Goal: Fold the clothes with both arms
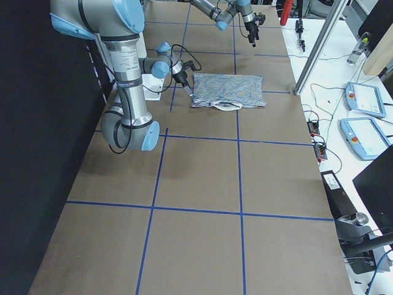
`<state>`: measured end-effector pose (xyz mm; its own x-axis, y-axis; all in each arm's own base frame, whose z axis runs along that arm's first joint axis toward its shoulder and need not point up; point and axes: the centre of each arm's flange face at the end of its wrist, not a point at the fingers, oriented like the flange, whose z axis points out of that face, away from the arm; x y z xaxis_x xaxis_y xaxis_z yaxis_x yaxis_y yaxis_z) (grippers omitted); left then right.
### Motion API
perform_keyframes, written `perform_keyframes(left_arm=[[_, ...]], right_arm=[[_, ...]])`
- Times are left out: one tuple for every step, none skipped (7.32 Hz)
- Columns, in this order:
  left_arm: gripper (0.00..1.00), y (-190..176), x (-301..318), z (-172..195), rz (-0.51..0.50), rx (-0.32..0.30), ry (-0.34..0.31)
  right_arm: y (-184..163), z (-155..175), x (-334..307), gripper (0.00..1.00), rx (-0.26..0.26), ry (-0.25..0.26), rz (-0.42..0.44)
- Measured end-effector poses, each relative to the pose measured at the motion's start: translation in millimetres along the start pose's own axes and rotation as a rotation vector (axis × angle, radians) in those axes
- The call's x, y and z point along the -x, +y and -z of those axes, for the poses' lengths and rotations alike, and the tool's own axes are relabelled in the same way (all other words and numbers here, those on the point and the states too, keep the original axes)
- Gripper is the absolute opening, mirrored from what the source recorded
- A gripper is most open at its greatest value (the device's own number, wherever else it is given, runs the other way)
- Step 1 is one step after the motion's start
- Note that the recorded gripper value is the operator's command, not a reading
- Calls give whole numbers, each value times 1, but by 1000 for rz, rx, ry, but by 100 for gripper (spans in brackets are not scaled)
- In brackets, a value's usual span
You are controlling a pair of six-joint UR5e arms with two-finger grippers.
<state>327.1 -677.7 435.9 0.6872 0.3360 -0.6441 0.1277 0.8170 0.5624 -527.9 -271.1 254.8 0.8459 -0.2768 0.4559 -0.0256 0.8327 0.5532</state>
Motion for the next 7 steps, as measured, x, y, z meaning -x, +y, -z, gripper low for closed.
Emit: perform_keyframes(left_arm=[[100, 0, 0, 0, 0, 0, 0], [100, 0, 0, 0, 0, 1, 0], [100, 0, 0, 0, 0, 1, -1], [100, 0, 0, 0, 0, 1, -1], [100, 0, 0, 0, 0, 1, -1], [100, 0, 0, 0, 0, 1, -1], [100, 0, 0, 0, 0, 1, -1]], right_arm=[[-25, -8, 1, 30, 16, -1, 21], [-38, -17, 3, 25, 35, 3, 40], [-43, -23, 4, 25, 51, 5, 67], [-44, -27, 5, 24, 63, 7, 104], [-42, -32, 6, 24, 72, 12, 130], [-39, -40, 7, 24, 83, 22, 145], [-36, -45, 8, 25, 91, 30, 152]])
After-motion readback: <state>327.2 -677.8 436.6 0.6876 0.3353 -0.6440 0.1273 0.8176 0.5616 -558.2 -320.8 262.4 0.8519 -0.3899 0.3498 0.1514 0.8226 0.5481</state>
